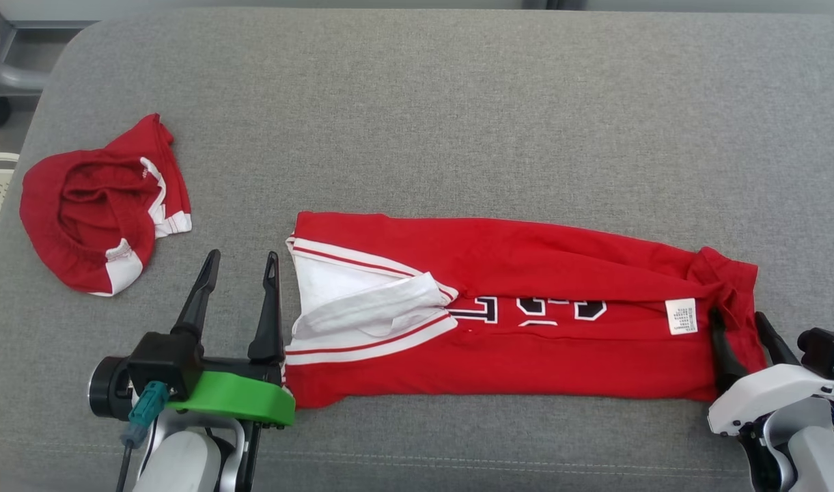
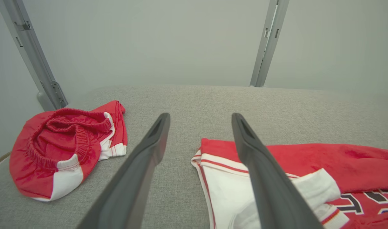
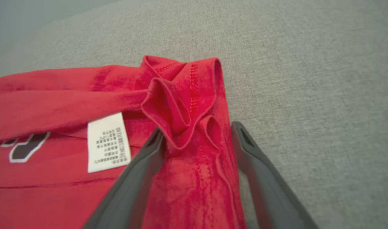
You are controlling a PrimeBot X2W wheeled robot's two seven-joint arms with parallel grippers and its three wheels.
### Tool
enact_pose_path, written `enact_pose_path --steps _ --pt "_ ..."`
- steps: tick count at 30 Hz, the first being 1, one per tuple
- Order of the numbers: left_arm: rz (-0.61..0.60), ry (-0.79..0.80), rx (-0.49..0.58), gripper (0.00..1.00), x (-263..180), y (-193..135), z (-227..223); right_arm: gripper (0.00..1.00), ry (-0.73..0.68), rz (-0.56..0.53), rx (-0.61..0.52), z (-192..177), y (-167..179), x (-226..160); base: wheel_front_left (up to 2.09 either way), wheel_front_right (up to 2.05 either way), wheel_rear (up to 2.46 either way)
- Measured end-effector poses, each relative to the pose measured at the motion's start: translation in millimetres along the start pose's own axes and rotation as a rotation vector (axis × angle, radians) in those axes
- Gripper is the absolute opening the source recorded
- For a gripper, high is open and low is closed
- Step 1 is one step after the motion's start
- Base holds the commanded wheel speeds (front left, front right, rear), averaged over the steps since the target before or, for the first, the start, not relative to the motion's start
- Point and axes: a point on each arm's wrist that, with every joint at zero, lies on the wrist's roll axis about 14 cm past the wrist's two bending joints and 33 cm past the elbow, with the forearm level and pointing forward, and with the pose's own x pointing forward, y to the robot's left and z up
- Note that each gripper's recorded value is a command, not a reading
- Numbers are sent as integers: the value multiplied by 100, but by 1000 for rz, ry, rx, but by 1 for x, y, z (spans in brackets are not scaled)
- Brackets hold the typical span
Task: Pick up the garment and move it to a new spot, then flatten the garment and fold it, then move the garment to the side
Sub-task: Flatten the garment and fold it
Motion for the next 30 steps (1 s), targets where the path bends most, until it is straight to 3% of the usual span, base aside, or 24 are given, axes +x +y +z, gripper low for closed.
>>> enact_pose_path --steps 3,4,5,6,7,15,26,30 --pt "2 3 7 100 2 2 -2 100 8 -7 29 -7 1 2 0 0 0" --pt "-1 2 9 100 3 1 -2 95 7 -7 38 -8 2 3 0 0 0" --pt "-2 0 11 100 4 1 -2 45 7 -8 44 -8 2 3 0 0 0" --pt "-6 -2 11 100 6 0 -1 8 5 -8 52 -8 3 3 0 0 0" --pt "-10 -4 13 100 7 -1 -1 0 -1 -5 62 -7 4 4 0 0 0" --pt "-25 -13 12 100 13 -6 0 0 -65 -28 106 12 -4 5 0 0 0" --pt "-31 -17 11 100 18 -9 -1 0 -217 -252 24 68 -101 -20 0 0 0" --pt "-34 -23 9 100 19 -10 0 0 -273 -223 -3 85 -90 -21 0 0 0"
